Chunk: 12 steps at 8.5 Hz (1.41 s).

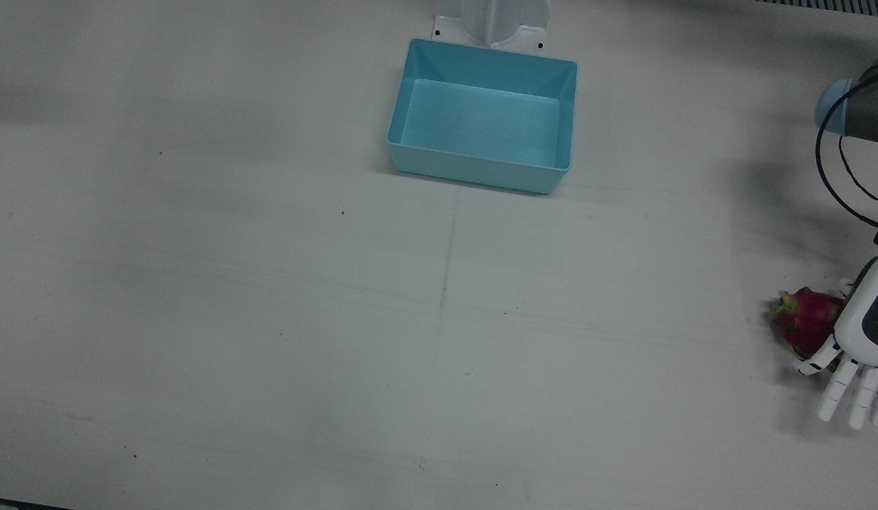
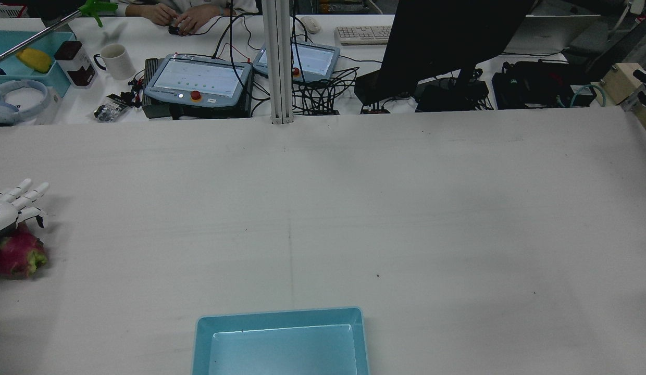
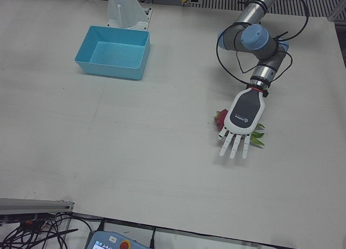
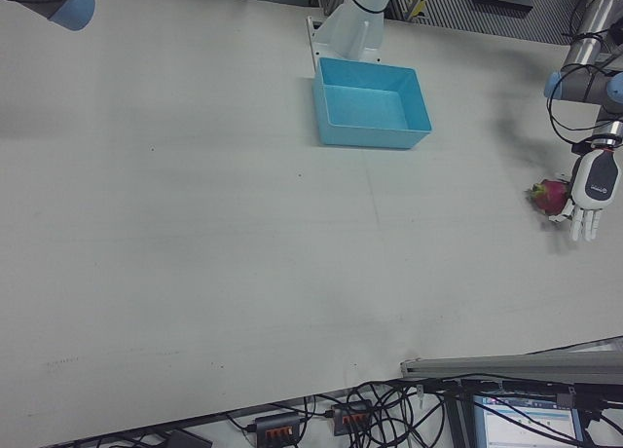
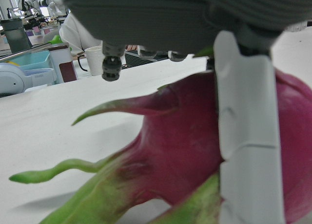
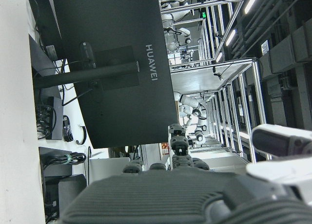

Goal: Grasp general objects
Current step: 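Position the left hand fingers around the dragon fruit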

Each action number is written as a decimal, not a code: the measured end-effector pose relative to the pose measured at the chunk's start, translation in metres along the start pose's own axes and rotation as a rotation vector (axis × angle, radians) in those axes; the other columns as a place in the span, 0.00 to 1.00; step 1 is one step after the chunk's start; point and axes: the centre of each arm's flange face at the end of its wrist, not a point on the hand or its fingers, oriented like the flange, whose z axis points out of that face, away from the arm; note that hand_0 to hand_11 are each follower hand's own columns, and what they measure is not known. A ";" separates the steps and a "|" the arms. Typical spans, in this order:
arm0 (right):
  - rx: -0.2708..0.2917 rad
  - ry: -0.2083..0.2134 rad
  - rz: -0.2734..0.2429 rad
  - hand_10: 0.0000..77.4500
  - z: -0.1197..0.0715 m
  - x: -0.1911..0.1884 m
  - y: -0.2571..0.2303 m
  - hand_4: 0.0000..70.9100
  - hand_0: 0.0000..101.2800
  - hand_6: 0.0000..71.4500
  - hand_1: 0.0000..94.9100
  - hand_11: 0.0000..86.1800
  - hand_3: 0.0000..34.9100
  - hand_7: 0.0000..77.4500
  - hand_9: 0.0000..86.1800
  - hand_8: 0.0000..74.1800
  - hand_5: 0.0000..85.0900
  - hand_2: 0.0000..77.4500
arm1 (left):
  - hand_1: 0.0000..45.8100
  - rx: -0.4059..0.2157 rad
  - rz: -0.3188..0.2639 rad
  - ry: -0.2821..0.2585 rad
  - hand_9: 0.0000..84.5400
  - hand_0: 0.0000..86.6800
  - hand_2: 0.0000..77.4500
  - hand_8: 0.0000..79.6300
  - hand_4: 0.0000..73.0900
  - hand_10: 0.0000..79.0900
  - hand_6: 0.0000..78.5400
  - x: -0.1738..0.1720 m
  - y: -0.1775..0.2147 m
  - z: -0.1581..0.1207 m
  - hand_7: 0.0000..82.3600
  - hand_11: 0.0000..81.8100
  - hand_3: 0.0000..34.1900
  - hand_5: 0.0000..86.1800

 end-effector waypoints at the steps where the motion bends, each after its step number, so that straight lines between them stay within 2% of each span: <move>1: 0.000 0.000 0.000 0.00 0.000 0.000 0.000 0.00 0.00 0.00 0.02 0.01 0.00 0.00 0.01 0.00 0.01 0.89 | 0.00 -0.001 0.000 0.000 0.01 0.71 0.01 0.01 0.00 0.26 0.00 0.001 0.001 0.000 0.01 0.01 0.39 0.53; 3: 0.000 0.000 0.000 0.00 0.000 0.000 0.000 0.00 0.00 0.00 0.02 0.01 0.00 0.00 0.01 0.00 0.01 0.89 | 0.00 0.000 0.000 0.001 0.01 0.74 0.01 0.01 0.00 0.26 0.00 0.002 0.000 0.001 0.01 0.01 0.27 0.53; 4: 0.000 0.000 0.000 0.00 0.000 0.000 0.000 0.00 0.00 0.00 0.02 0.01 0.00 0.00 0.01 0.00 0.01 0.89 | 0.00 0.000 0.000 0.000 0.01 0.74 0.01 0.01 0.00 0.26 0.00 0.003 0.000 0.001 0.01 0.01 0.27 0.53; 5: 0.000 0.000 0.000 0.00 0.000 0.000 0.000 0.00 0.00 0.00 0.02 0.01 0.00 0.00 0.01 0.00 0.01 0.89 | 0.00 0.007 0.000 -0.002 0.01 0.86 0.01 0.01 0.08 0.26 0.00 0.003 0.000 0.001 0.01 0.01 0.08 0.53; 6: 0.000 0.000 0.000 0.00 0.000 0.000 0.000 0.00 0.00 0.00 0.02 0.01 0.00 0.00 0.01 0.00 0.01 0.89 | 0.00 0.013 0.000 -0.004 0.01 0.86 0.01 0.01 0.08 0.26 0.00 0.004 -0.001 0.002 0.01 0.01 0.08 0.53; 7: 0.000 0.000 0.000 0.00 0.000 0.000 0.000 0.00 0.00 0.00 0.02 0.01 0.00 0.00 0.01 0.00 0.01 0.89 | 0.00 0.015 0.001 -0.006 0.01 0.79 0.01 0.01 0.22 0.26 0.01 0.004 -0.001 0.002 0.19 0.01 0.01 0.53; 8: 0.000 0.000 0.000 0.00 0.000 0.000 0.000 0.00 0.00 0.00 0.03 0.01 0.00 0.00 0.01 0.00 0.01 0.89 | 0.00 0.016 0.002 -0.008 0.01 0.70 0.01 0.01 0.31 0.26 0.01 0.003 -0.001 0.002 0.30 0.01 0.00 0.51; 9: 0.000 0.000 0.000 0.00 0.000 0.000 0.000 0.00 0.00 0.00 0.03 0.01 0.00 0.00 0.01 0.00 0.01 0.89 | 0.00 0.017 0.002 -0.009 0.06 0.65 0.01 0.01 0.43 0.26 0.08 0.003 -0.001 0.002 0.32 0.10 0.00 0.40; 10: 0.000 0.000 0.000 0.00 0.000 0.000 0.000 0.00 0.00 0.00 0.02 0.01 0.00 0.00 0.01 0.00 0.01 0.89 | 0.00 0.018 0.002 -0.010 0.07 0.64 0.01 0.01 0.46 0.26 0.08 0.003 -0.001 0.002 0.32 0.10 0.00 0.35; 12: 0.000 0.000 0.000 0.00 0.000 0.000 0.000 0.00 0.00 0.00 0.02 0.01 0.00 0.00 0.01 0.00 0.01 0.89 | 0.00 0.018 0.002 -0.012 0.07 0.64 0.01 0.01 0.44 0.26 0.08 0.002 -0.001 0.002 0.32 0.10 0.00 0.34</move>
